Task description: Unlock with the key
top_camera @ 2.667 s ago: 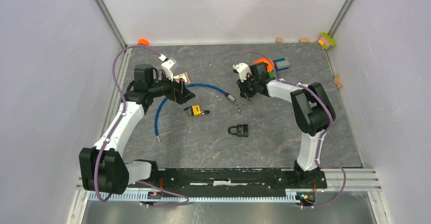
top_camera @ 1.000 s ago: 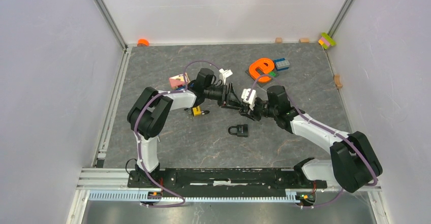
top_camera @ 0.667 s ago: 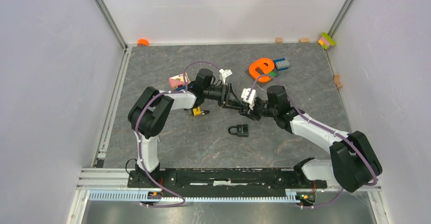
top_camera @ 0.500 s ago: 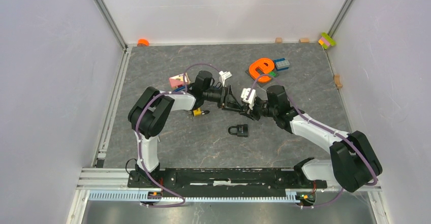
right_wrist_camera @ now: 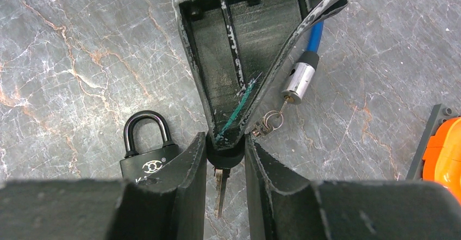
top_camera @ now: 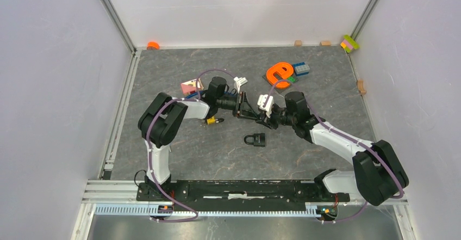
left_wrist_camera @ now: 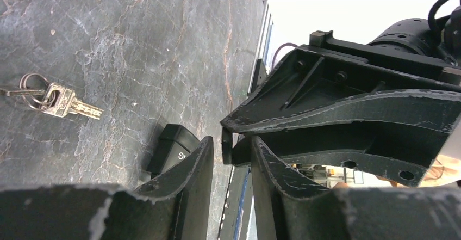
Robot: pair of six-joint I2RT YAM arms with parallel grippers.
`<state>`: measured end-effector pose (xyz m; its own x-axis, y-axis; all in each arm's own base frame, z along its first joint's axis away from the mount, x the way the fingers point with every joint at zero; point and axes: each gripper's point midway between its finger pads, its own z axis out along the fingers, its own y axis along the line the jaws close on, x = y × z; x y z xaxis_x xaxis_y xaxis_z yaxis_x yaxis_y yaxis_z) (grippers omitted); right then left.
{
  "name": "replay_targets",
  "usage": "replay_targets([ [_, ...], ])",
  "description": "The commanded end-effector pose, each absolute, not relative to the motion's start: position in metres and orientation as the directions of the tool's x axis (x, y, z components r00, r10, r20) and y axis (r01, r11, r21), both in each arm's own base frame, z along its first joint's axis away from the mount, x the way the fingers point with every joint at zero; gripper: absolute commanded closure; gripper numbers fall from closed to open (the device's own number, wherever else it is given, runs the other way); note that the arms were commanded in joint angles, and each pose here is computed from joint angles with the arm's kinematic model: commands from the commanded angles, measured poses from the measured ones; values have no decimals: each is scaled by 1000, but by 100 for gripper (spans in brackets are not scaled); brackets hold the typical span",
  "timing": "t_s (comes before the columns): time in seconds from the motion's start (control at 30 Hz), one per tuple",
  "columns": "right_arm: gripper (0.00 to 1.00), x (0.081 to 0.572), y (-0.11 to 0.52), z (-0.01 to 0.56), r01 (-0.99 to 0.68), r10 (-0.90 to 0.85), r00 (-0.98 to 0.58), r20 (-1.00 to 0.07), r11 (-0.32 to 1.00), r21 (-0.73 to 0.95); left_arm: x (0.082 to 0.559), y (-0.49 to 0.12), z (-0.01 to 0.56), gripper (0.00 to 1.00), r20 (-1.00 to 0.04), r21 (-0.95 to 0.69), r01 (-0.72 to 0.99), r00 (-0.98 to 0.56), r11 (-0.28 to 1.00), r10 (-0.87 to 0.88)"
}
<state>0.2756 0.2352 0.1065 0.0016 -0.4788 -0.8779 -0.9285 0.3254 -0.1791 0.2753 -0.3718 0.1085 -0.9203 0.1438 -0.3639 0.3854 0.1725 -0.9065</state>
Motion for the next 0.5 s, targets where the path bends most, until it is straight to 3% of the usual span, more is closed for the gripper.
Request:
replay_targets([
  [0.0,80,281,243,120,-926,-445,38,-895,321,-199,278,-375,112,63,-348,-919,369,-925,138,154],
  [0.47,80,284,243,116,-925,-452,19,-892,330,-188,279,-381,114,72,-328,-929,349,-931,126,158],
])
